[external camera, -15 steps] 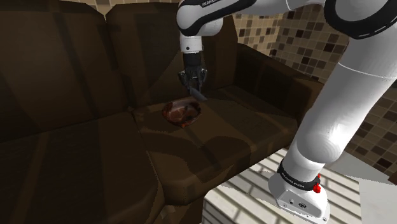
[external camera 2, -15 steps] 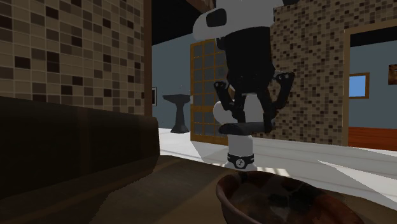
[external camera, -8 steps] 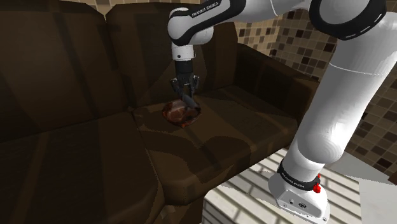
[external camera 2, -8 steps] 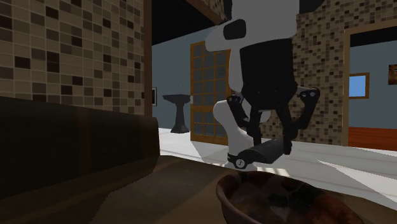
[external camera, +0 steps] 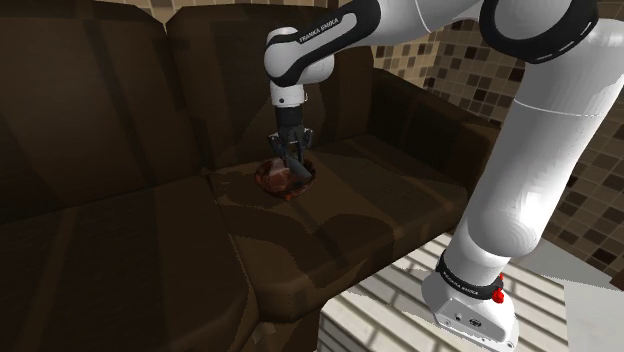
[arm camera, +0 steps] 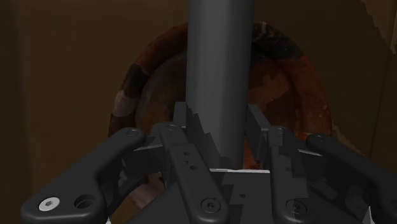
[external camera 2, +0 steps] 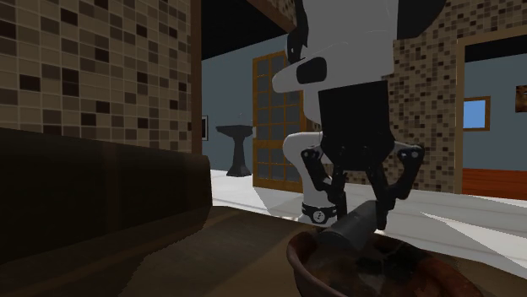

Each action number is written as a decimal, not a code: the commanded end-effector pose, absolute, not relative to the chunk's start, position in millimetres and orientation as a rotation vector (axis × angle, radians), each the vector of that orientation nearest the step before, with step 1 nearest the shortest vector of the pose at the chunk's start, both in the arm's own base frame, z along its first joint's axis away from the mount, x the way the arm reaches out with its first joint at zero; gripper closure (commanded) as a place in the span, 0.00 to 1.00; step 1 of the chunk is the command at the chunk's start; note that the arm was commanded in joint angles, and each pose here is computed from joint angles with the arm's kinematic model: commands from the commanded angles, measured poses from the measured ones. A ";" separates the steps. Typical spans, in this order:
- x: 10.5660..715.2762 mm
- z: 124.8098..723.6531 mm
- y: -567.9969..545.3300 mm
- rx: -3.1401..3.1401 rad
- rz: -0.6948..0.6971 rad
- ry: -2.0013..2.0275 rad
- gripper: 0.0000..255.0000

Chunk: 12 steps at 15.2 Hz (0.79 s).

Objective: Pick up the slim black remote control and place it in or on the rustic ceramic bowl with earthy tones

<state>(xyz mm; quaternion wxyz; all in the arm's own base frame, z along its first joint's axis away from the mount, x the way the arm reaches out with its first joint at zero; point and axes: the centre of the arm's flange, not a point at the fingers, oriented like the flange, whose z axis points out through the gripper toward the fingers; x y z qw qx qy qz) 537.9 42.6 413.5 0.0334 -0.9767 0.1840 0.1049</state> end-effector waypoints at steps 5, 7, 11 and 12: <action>537.9 413.0 42.9 -3.005 0.322 0.566 1.00; 537.9 413.0 42.9 -3.005 0.322 0.566 0.00; 537.9 413.0 42.9 -3.005 0.322 0.566 0.00; 540.5 425.9 41.5 -3.005 0.322 0.566 0.00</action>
